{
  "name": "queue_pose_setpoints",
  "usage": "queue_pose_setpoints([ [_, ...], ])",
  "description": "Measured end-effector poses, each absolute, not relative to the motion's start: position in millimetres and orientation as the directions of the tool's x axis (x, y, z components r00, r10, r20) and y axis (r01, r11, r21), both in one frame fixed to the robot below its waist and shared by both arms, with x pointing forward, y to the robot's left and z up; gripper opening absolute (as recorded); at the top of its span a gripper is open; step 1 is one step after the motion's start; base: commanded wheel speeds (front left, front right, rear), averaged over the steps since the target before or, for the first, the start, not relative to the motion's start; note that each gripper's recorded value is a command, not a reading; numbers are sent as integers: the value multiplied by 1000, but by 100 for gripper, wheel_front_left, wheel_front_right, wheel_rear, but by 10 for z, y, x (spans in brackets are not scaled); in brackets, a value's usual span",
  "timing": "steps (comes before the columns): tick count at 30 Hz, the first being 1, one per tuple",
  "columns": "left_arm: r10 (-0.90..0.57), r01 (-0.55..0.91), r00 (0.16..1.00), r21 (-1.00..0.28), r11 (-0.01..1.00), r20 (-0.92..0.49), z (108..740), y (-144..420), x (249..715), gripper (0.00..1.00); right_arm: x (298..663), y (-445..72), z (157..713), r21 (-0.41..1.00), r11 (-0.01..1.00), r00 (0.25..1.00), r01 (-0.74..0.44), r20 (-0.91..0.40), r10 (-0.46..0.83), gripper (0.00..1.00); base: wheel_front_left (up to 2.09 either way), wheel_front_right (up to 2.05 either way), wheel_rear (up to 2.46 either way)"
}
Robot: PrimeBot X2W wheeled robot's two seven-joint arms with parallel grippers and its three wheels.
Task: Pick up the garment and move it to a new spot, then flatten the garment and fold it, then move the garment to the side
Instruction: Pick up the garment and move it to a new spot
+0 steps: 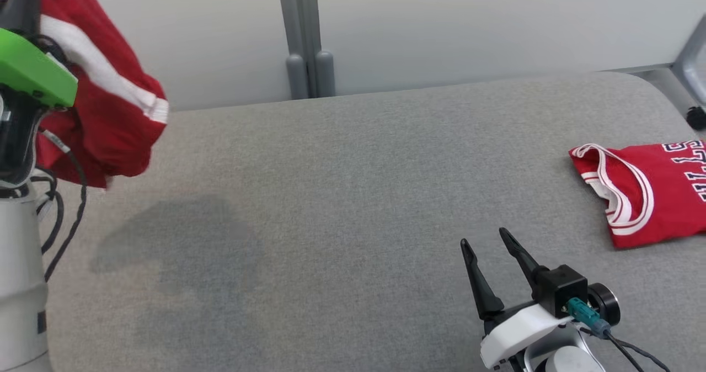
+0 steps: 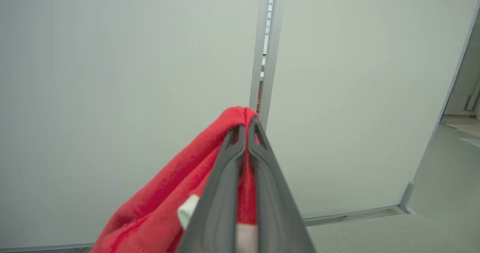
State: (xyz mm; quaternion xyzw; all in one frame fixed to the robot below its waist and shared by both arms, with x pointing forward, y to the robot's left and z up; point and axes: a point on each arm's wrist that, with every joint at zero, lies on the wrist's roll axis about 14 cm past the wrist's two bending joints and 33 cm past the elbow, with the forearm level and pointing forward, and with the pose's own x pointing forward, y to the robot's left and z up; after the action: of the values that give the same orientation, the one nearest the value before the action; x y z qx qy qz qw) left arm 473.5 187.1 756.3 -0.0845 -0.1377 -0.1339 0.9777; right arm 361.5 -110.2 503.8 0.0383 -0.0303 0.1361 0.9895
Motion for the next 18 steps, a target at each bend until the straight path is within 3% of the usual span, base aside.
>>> queue_pose_setpoints([
  [4,-364,444,849,-143,884,384,7773,1285,4576,0,3554,-1269,5111,72,972,972,-222,94,215,100,0,0,0],
  [9,-484,587,777,-186,788,402,7617,600,4473,0,3469,-1509,5126,69,986,985,-149,99,142,100,0,0,0],
  [18,-648,683,728,-316,659,222,6666,-358,4504,0,3317,-1895,5106,65,998,996,-24,90,18,100,0,0,0],
])
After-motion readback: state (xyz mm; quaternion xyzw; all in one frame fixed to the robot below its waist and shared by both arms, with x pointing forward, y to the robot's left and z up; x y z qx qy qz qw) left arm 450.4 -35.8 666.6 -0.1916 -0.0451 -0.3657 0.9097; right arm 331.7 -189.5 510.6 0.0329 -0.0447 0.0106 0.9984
